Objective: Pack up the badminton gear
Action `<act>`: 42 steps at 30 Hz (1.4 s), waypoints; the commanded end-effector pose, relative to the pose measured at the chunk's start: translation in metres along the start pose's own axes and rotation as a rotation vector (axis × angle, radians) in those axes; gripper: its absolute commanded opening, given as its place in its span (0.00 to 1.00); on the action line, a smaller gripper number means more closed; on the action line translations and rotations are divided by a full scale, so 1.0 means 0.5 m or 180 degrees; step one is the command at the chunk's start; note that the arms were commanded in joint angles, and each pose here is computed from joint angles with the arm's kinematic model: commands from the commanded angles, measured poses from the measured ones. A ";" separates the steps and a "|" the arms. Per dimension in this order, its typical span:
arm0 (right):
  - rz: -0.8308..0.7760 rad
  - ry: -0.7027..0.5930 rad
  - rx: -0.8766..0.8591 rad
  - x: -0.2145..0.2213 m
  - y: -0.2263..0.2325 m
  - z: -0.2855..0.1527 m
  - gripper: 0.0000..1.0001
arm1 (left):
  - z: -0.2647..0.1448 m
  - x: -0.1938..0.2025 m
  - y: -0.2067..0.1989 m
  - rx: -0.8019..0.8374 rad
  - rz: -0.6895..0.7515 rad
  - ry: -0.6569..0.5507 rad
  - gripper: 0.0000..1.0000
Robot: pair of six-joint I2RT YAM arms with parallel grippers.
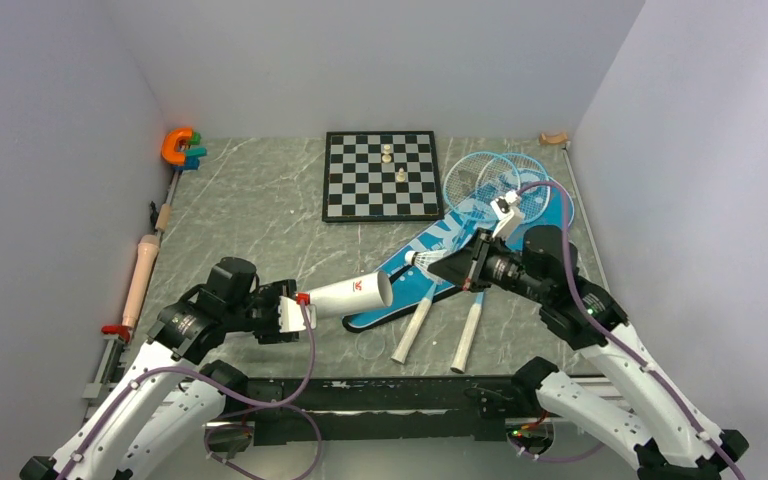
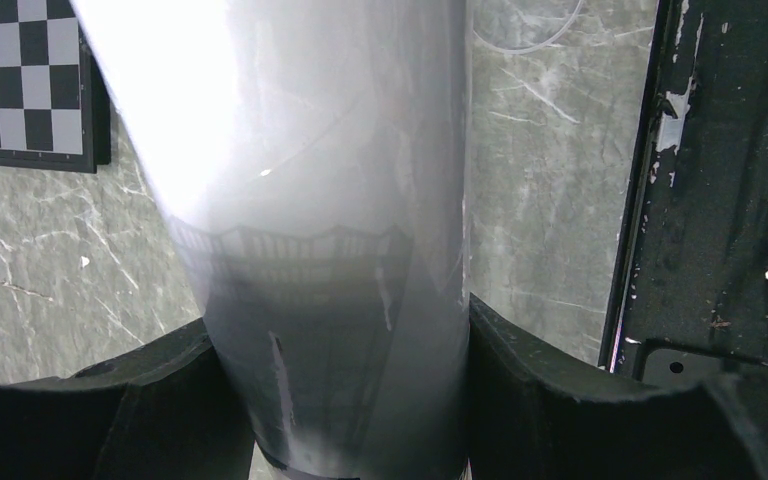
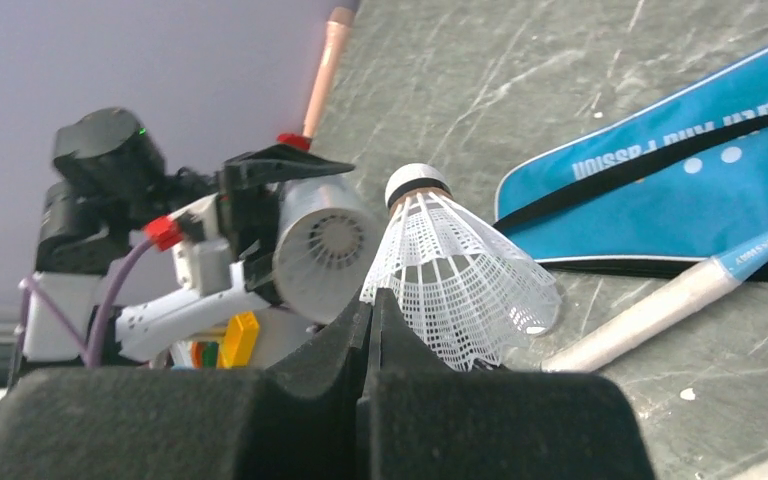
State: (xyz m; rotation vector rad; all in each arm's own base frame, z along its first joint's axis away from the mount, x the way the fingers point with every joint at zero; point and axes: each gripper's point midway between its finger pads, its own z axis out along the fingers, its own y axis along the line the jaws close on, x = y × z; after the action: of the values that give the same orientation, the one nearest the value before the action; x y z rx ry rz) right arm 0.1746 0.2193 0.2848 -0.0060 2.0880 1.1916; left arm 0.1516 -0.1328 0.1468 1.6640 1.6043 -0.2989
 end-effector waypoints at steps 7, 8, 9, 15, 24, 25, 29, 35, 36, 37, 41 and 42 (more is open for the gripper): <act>-0.0085 0.0436 -0.0355 0.025 0.068 -0.037 0.00 | 0.001 -0.018 0.021 -0.0074 0.0123 -0.0101 0.54; -0.0089 0.0467 -0.0371 0.029 0.069 -0.036 0.00 | 0.000 -0.018 0.022 -0.0081 0.0125 -0.0098 0.54; -0.0088 0.0508 -0.0391 0.034 0.069 -0.035 0.00 | 0.001 -0.017 0.021 -0.0075 0.0119 -0.0088 0.54; -0.0191 0.0769 -0.0524 0.059 0.079 -0.031 0.00 | 0.004 -0.013 0.023 -0.0069 0.0138 -0.0060 0.54; -0.0293 0.0999 -0.0728 0.078 0.096 -0.028 0.00 | 0.003 -0.021 0.025 -0.0058 0.0139 -0.0096 0.53; -0.0286 0.1007 -0.0755 0.080 0.096 -0.025 0.00 | 0.003 -0.021 0.025 -0.0051 0.0134 -0.0096 0.53; -0.0251 0.1017 -0.0933 0.075 0.114 -0.003 0.00 | 0.000 -0.028 0.028 -0.0062 0.0146 -0.0122 0.53; -0.0235 0.1042 -0.1015 0.078 0.134 0.045 0.00 | -0.005 -0.038 0.035 -0.0078 0.0135 -0.0151 0.53; -0.0251 0.1058 -0.1003 0.082 0.136 0.053 0.00 | -0.006 -0.039 0.035 -0.0078 0.0136 -0.0153 0.53; -0.0265 0.1064 -0.0985 0.086 0.137 0.059 0.01 | -0.006 -0.039 0.035 -0.0078 0.0135 -0.0153 0.53; -0.0243 0.1071 -0.0960 0.091 0.138 0.076 0.20 | -0.007 -0.040 0.032 -0.0079 0.0129 -0.0176 0.53; -0.0231 0.1064 -0.0970 0.091 0.139 0.077 0.28 | -0.006 -0.039 0.030 -0.0071 0.0122 -0.0177 0.53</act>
State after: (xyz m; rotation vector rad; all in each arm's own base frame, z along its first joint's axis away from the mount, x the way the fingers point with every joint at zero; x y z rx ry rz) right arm 0.1315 0.2957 0.2746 -0.4481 2.2546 1.5080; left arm 0.1551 -0.1327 0.1407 1.6912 1.6242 -0.2965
